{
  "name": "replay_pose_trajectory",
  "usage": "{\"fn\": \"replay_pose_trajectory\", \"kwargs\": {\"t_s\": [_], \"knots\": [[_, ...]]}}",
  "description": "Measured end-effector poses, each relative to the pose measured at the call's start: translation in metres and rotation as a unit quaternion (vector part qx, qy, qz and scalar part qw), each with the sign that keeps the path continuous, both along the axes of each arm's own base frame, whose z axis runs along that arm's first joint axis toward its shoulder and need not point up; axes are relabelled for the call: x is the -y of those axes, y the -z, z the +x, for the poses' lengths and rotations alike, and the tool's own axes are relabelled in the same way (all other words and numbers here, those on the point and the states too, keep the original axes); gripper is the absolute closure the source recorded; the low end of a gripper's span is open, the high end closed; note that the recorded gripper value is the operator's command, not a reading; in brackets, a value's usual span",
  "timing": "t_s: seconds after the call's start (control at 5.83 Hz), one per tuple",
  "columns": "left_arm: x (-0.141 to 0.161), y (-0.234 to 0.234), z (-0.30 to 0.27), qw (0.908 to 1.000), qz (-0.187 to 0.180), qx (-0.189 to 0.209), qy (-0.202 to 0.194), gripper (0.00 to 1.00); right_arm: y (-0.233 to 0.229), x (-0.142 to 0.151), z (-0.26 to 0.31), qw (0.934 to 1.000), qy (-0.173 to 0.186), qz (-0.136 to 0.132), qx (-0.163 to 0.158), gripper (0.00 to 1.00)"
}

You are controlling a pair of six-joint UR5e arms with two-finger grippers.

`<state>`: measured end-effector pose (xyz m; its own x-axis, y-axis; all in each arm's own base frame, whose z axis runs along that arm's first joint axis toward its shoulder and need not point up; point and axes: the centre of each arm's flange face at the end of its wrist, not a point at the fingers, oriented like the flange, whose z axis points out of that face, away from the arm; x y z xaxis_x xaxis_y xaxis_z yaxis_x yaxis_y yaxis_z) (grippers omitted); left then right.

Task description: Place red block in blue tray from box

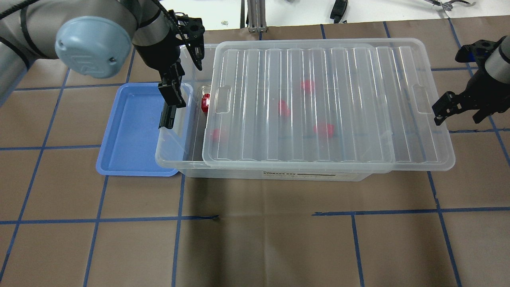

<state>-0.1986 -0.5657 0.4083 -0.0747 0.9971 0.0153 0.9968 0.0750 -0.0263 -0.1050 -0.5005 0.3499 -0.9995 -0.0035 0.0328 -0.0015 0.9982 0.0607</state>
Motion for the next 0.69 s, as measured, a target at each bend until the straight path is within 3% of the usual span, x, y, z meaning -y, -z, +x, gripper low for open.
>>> {"fn": "replay_pose_trajectory", "kwargs": {"t_s": [0.17, 0.69], "knots": [[0.003, 0.023, -0.003, 0.9997, -0.004, 0.0, 0.024, 0.02, 0.002, -0.001, -0.011, 1.0, -0.004, 0.002, 0.0, 0.0], [0.014, 0.091, -0.007, 0.9993, -0.001, -0.004, 0.036, 0.02, -0.001, -0.007, -0.052, 0.9997, -0.021, 0.003, -0.015, 0.0]]}}
